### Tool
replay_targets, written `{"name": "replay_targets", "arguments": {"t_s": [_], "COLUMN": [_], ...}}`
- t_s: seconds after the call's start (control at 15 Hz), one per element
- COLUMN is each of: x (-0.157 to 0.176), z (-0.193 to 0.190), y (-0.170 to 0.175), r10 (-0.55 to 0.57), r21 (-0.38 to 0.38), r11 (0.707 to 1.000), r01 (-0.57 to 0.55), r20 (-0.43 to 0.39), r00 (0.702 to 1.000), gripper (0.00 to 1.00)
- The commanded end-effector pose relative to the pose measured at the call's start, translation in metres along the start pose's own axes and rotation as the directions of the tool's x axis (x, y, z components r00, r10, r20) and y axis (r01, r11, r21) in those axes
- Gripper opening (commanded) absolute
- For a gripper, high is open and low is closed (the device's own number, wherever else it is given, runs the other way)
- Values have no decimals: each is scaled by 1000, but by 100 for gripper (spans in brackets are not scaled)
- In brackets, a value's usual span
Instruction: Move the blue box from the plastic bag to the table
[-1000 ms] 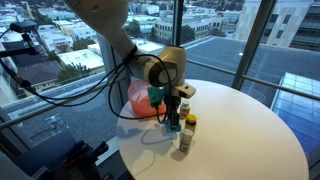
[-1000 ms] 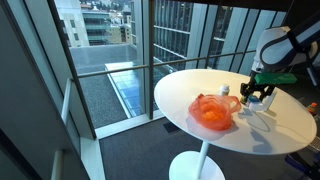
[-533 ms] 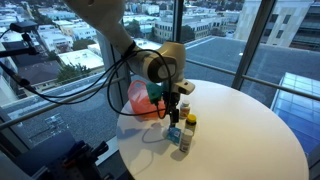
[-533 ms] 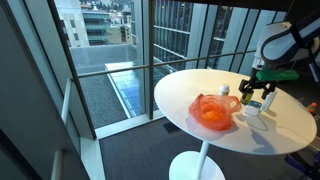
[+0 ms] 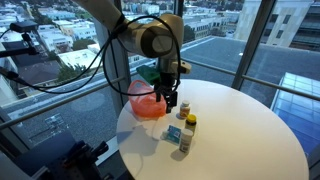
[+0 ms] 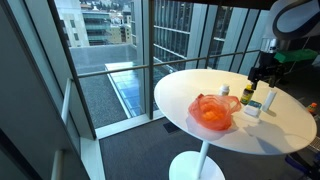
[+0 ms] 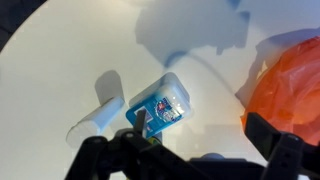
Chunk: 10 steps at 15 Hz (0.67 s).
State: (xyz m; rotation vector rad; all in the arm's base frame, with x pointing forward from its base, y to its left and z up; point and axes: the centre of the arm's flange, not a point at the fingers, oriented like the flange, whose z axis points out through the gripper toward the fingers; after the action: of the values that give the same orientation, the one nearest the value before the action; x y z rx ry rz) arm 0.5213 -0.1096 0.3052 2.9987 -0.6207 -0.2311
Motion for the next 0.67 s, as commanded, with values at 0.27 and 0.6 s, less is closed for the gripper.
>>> {"name": "replay_targets", "arguments": {"t_s": [0.27, 0.6], "x": [-62, -84], "z": [-76, -107], "y": [11, 12], "r10": [-173, -184], "r21": [-27, -24], "r11": [985, 983], "r01": [171, 183], "r20": [-57, -109], "r00": [983, 977], "gripper": [100, 100]}}
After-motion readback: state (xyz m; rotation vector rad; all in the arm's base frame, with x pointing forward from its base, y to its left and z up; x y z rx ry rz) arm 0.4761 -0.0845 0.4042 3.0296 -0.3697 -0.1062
